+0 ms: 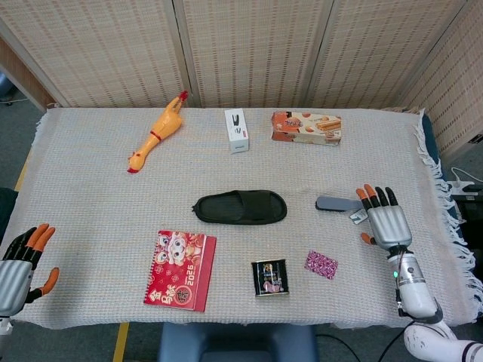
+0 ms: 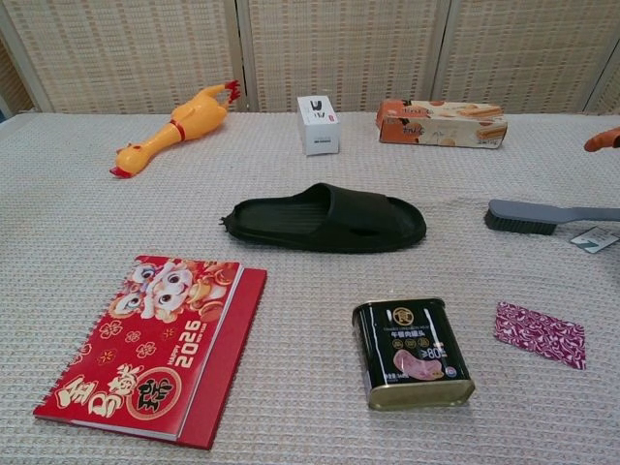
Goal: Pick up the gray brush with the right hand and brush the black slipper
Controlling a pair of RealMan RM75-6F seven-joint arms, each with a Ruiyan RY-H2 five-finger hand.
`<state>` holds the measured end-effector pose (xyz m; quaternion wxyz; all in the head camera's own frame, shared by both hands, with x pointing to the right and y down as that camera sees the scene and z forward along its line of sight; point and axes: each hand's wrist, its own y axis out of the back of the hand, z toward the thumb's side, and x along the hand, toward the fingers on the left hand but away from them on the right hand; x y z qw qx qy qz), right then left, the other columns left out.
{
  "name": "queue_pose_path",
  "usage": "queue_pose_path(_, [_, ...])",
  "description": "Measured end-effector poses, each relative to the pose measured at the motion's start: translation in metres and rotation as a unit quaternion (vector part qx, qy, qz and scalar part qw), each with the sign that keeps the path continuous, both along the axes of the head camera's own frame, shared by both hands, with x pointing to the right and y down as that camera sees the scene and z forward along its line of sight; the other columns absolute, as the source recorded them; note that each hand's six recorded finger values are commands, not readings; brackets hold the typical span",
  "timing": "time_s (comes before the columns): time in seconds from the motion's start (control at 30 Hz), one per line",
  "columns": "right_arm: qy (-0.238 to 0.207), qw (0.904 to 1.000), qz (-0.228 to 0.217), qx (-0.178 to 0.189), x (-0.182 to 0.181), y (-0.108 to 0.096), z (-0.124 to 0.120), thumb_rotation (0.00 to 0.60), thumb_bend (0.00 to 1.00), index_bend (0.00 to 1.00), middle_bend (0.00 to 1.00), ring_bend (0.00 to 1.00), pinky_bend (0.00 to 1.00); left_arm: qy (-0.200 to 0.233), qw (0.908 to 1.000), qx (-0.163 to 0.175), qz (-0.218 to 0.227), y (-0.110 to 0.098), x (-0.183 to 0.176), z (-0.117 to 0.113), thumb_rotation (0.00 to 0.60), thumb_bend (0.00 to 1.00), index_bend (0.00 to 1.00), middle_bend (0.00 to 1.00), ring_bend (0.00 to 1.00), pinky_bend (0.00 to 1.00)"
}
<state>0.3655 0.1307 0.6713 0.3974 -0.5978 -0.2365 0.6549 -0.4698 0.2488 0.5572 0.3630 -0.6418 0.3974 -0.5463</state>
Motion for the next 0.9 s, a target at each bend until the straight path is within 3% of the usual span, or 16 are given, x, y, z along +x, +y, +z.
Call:
queue_pose_path(0.23, [0.007,0.9999,0.001,-0.007,-0.014,-0.027,0.026,0.571,0.13,0.13,0.01,0.00,0.02,0.007,0.9999,0.010,0.004,-0.002,-0.002,-0.004,0.600,0.46,0.00,0.00,0.00,0.11])
queue_pose_path(0.33, [0.012,0.9999,0.004,-0.011,-0.016,-0.030,0.036,0.600,0.13,0.22,0.07,0.00,0.04,0.009,0.9999,0.008,0.004,-0.001,-0.003,-0.003,0.600,0.46,0.00,0.00,0.00,0.12])
queue_pose_path(0.5, [0.000,0.9996,0.027,-0.007,-0.014,-0.034,0.049,0.600,0.15,0.34,0.14,0.00,0.13,0.004,1.0000,0.001,-0.002,0.000,-0.005,-0.004,0.600,0.46,0.00,0.00,0.00,0.11])
queue_pose_path(0.7, [-0.003,0.9993,0.036,-0.010,-0.010,-0.036,0.066,0.600,0.15,0.35,0.14,0.01,0.14,0.001,0.9999,-0.010,-0.002,0.003,-0.006,-0.001,0.600,0.46,0.00,0.00,0.00,0.12])
queue_pose_path(0.9, [-0.010,0.9991,0.039,-0.012,-0.013,-0.039,0.075,0.600,0.15,0.23,0.14,0.01,0.14,-0.003,0.9998,-0.019,-0.006,0.004,-0.007,-0.001,0.600,0.46,0.00,0.00,0.00,0.12])
